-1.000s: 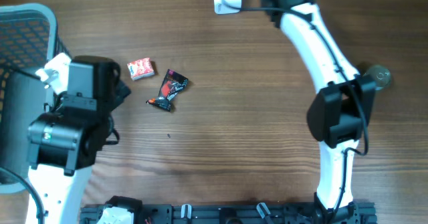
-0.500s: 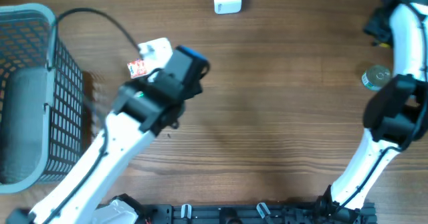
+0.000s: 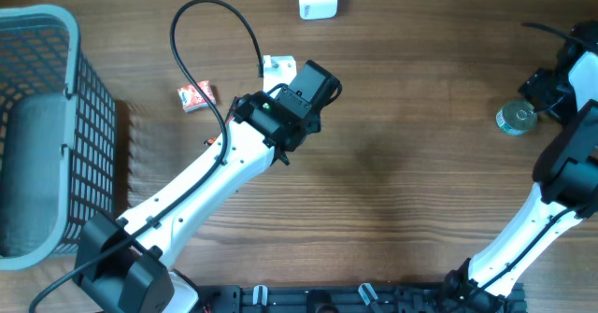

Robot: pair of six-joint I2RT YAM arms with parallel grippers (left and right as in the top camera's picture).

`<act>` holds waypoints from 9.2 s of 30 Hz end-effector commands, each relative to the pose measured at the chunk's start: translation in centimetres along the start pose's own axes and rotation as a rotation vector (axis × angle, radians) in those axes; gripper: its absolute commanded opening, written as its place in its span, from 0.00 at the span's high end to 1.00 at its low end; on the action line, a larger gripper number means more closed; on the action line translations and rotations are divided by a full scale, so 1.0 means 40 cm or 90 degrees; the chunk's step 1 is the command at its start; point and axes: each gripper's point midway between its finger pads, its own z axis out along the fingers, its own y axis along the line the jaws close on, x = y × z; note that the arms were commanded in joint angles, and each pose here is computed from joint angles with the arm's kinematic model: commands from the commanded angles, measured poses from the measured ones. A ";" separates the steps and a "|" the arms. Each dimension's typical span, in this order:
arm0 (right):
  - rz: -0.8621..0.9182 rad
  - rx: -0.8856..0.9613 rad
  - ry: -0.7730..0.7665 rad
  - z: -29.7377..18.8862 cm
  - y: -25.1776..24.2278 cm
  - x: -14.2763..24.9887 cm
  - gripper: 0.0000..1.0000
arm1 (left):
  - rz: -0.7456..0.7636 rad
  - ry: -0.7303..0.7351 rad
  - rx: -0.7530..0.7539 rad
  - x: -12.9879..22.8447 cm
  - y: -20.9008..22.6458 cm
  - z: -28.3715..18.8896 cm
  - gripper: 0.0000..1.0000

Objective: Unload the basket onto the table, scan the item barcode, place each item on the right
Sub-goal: 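Carry the container right and reach the left gripper to the wrench pack, then close the left gripper on the black wrench pack, then lift the wrench pack with the left gripper toward the white scanner, then hold the wrench pack's label in front of the scanner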

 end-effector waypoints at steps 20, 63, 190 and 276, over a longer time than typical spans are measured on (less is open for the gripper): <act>0.088 -0.249 -0.300 -0.713 -0.039 -0.077 0.00 | 0.130 0.060 -0.117 -0.059 0.267 0.061 0.00; 0.033 -0.354 -0.168 -0.636 0.101 -0.001 0.02 | 0.196 0.347 0.040 0.364 0.282 0.397 0.80; -0.308 -0.223 -0.074 -0.357 0.531 0.282 0.00 | -0.228 -0.064 0.406 -0.438 -0.041 0.294 0.96; -0.276 -0.234 -0.023 -0.355 0.524 0.318 0.00 | 0.028 -0.166 0.218 -0.503 -0.225 0.467 0.96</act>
